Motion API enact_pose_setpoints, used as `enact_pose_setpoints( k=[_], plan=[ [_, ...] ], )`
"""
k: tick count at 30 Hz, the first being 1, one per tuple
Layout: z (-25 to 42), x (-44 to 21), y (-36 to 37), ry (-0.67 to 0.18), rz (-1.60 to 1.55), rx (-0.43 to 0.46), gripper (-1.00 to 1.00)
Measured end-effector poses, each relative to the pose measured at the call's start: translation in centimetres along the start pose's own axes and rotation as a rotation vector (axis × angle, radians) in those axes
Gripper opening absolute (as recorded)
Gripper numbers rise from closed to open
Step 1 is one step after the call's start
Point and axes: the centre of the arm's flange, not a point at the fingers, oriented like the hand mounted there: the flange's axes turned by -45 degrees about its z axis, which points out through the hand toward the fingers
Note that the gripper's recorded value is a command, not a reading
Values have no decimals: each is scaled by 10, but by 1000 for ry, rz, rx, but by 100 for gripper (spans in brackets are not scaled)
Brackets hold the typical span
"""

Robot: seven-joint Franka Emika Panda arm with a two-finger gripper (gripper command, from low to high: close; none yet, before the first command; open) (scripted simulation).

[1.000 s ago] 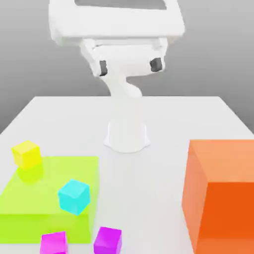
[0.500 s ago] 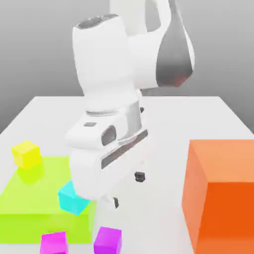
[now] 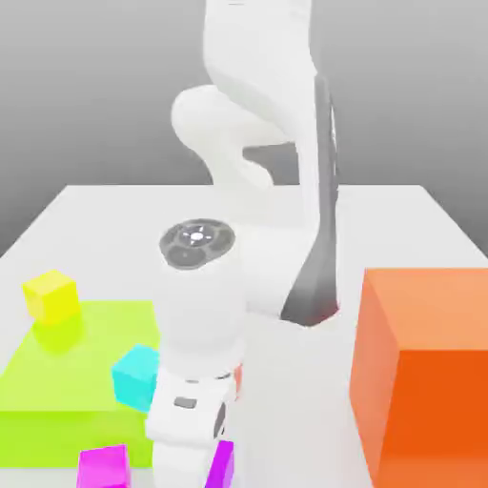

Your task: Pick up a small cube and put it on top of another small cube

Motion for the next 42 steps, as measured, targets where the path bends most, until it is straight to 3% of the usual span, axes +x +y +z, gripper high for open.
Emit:
enact_pose_setpoints(
  k=[5,11,15,19,27,33,39,40,42],
  plan=[
    [3,0,0,0,0,2,-100],
    [-67,2,8,36,13,-23,-100],
    [-120,-33,20,115,-42,-73,-100],
    [-159,-104,6,133,-140,-95,-100],
    [-218,-212,-59,92,-423,-121,-100],
    [-228,-275,-137,15,-637,-53,-100],
    [-168,-284,-159,3,-713,1,-100],
    [-157,-284,-160,2,-713,2,100],
    [-157,-284,-160,2,-713,2,100]
  ],
)
